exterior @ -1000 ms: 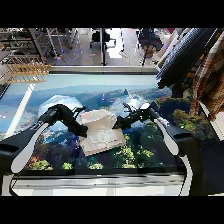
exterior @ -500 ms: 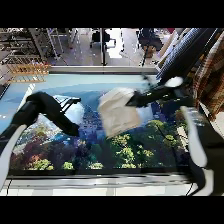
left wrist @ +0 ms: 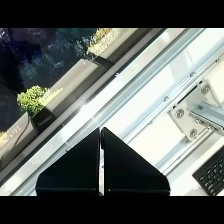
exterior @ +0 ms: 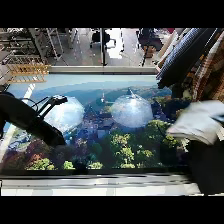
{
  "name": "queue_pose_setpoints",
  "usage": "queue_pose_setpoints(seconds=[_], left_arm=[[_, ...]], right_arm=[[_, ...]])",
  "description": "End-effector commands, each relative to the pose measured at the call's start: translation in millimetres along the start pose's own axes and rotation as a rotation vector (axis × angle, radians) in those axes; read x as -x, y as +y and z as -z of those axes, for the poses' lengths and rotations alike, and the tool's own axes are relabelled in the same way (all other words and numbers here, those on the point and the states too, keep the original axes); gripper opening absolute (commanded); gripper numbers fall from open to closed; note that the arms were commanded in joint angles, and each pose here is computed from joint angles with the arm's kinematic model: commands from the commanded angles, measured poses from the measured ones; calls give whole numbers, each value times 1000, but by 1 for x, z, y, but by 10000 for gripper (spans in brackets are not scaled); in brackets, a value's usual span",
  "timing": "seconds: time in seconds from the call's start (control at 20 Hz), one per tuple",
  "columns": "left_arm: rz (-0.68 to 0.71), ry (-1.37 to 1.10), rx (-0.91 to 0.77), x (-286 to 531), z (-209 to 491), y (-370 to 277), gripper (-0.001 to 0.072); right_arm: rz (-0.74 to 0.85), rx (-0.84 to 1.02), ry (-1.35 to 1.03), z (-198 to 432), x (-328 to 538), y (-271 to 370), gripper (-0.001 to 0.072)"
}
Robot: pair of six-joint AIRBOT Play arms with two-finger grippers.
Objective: Fold the clothes and pants, and hang the long-sleeved shirts on hangers.
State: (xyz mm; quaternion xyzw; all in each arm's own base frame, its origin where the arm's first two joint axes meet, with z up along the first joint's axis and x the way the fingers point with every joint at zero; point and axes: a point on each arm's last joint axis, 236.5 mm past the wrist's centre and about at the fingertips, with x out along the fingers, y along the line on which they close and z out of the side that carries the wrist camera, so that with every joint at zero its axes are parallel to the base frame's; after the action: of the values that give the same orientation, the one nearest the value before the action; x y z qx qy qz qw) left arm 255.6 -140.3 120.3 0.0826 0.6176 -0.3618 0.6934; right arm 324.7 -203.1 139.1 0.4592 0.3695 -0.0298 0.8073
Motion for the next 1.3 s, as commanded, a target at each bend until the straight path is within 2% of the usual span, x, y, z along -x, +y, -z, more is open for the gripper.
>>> queue_pose_setpoints(seconds=[0.0, 0.25, 0.4, 0.45, 0.5, 0.55, 0.7, 0.8, 0.9, 1.0, 1.05, 1.15, 1.25], left_arm=[[-7, -7, 1, 0, 7, -2, 14], [-50, -113, 14, -7, -18, 12, 14], [-69, -156, 14, -6, -27, 17, 14], [-70, -158, 14, -5, -28, 17, 14], [-71, -159, 14, -5, -28, 17, 14], [-70, -159, 14, -5, -28, 17, 14], [-88, -152, 15, -5, -27, 21, 15], [-153, -125, 18, -4, -20, 36, 15], [-310, -77, 17, 3, -8, 72, 15], [-527, -10, 21, 23, 8, 119, 14], [-634, 36, 24, 37, 19, 140, 15], [-764, 97, 28, 58, 32, 163, 15], [-820, 123, 29, 68, 38, 172, 14]], right_arm=[[159, -280, -287, 14, 87, -132, 11], [538, -467, -298, 113, 131, -261, 11], [690, -483, -222, 148, 140, -295, 37], [724, -474, -214, 151, 145, -300, 284], [752, -459, -212, 151, 150, -304, 600], [761, -451, -219, 148, 155, -303, 695], [671, -399, -314, 102, 162, -273, 701], [498, -289, -465, 31, 158, -217, 700], [302, -172, -539, -23, 134, -150, 700], [181, -58, -435, -32, 79, -94, 697], [172, 18, -319, -18, 45, -75, 638], [219, 193, -57, 29, -16, -54, 420], [269, 354, 132, 70, -60, -43, 307]])
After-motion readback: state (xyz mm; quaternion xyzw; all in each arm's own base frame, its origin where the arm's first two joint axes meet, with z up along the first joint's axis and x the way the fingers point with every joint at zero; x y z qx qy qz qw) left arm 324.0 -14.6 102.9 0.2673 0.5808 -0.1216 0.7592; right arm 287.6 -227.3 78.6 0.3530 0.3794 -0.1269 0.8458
